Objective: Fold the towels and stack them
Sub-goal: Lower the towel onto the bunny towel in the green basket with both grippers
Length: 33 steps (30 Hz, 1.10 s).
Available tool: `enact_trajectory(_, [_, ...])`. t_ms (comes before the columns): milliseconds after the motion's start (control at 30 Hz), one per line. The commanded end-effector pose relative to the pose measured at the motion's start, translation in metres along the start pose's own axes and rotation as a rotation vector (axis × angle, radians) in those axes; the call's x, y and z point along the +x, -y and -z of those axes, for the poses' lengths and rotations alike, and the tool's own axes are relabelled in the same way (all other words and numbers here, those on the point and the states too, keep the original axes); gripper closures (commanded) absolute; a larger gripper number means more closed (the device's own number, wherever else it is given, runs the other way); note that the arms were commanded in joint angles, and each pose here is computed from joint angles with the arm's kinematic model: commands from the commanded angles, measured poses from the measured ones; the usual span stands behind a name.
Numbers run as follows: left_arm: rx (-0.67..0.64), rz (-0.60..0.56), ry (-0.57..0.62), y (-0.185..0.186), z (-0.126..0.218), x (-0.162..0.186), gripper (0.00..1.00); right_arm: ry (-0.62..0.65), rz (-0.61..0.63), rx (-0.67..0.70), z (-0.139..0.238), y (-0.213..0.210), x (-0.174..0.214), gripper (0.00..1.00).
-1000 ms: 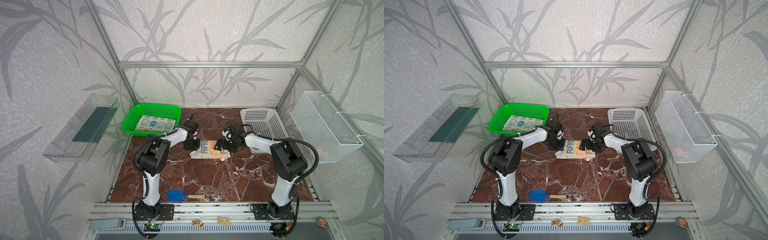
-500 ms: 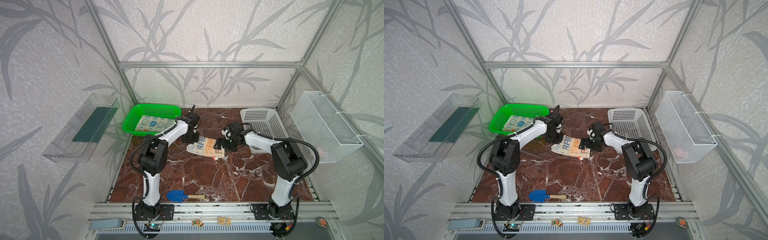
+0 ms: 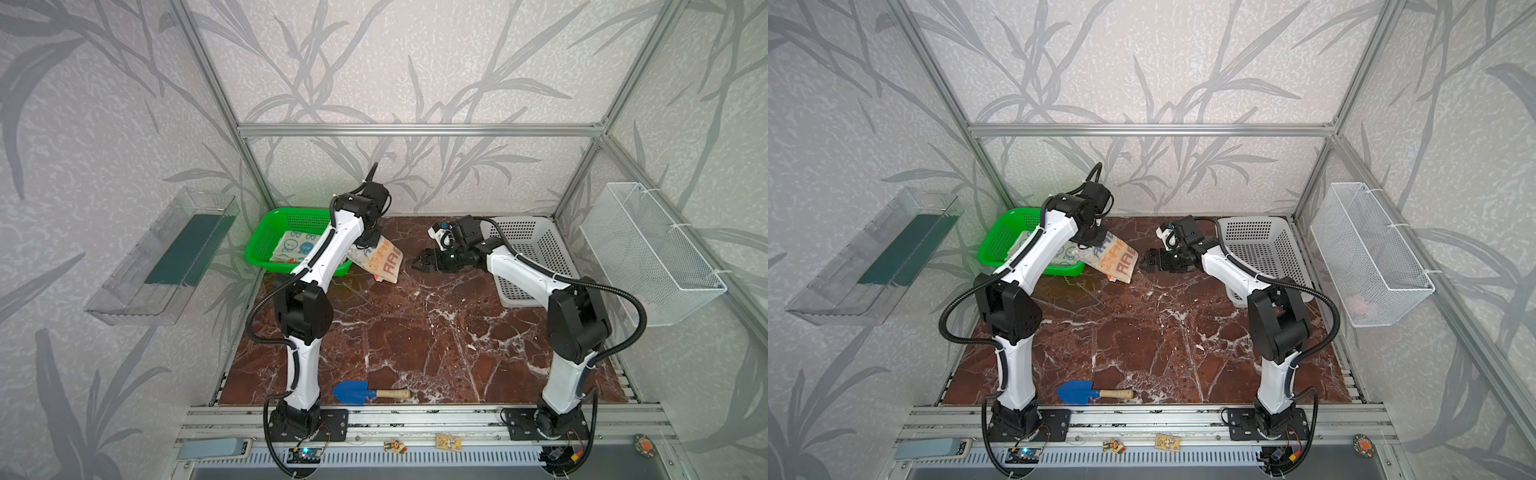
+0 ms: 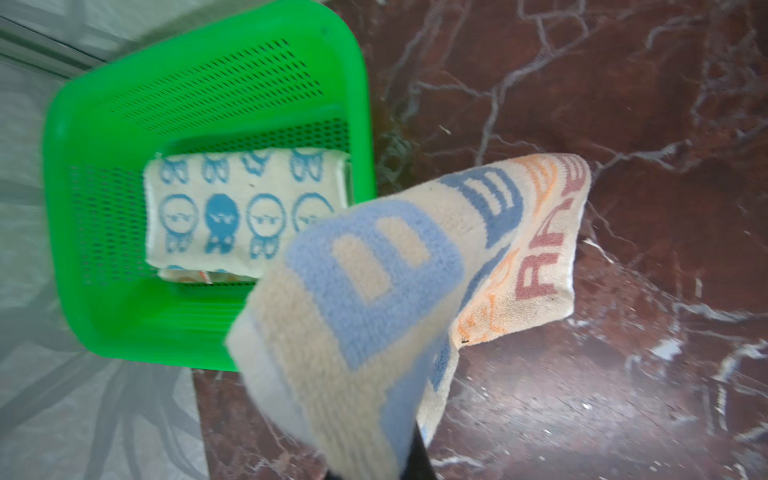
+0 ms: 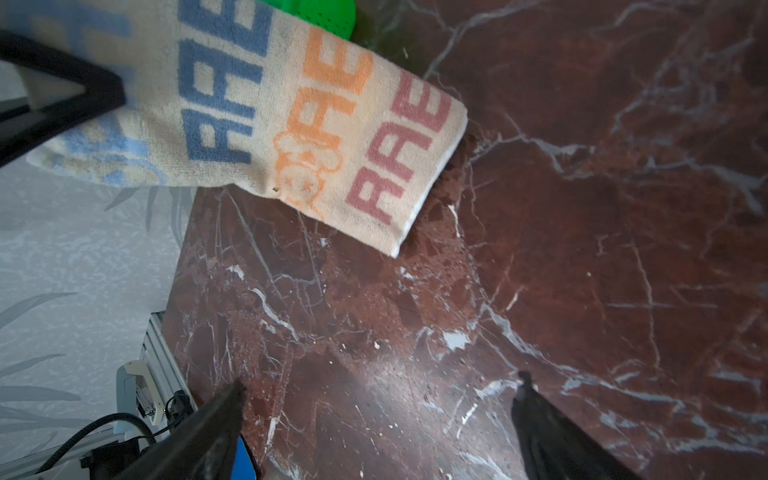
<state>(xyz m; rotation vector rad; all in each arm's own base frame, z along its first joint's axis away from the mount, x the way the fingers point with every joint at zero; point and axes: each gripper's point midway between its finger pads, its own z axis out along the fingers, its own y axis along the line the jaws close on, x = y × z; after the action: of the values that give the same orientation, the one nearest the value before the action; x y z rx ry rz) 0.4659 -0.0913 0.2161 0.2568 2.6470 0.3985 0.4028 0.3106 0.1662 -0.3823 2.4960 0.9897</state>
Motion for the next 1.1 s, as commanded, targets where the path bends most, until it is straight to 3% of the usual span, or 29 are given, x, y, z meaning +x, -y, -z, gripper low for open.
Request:
enact_trajectory(0, [-0.131, -0.069, -0.035, -0.045, -0.003, 0.003, 1.00, -0.031, 0.023, -0.021, -0.009, -0.011, -0.004, 0.01])
enact_trajectory(300, [-0.222, -0.015, -0.029, -0.122, -0.033, 0.000, 1.00, -0.017, 0.126, -0.036, -0.032, -0.046, -0.036, 0.01])
enact_trajectory(467, [-0.260, -0.086, -0.027, -0.145, -0.057, 0.003, 1.00, -0.042, 0.136, -0.062, -0.049, -0.056, -0.036, 0.01])
enact_trajectory(1067, [-0.277, -0.175, -0.034, -0.175, -0.120, 0.002, 1.00, -0.084, 0.112, -0.082, -0.077, -0.060, -0.041, 0.01])
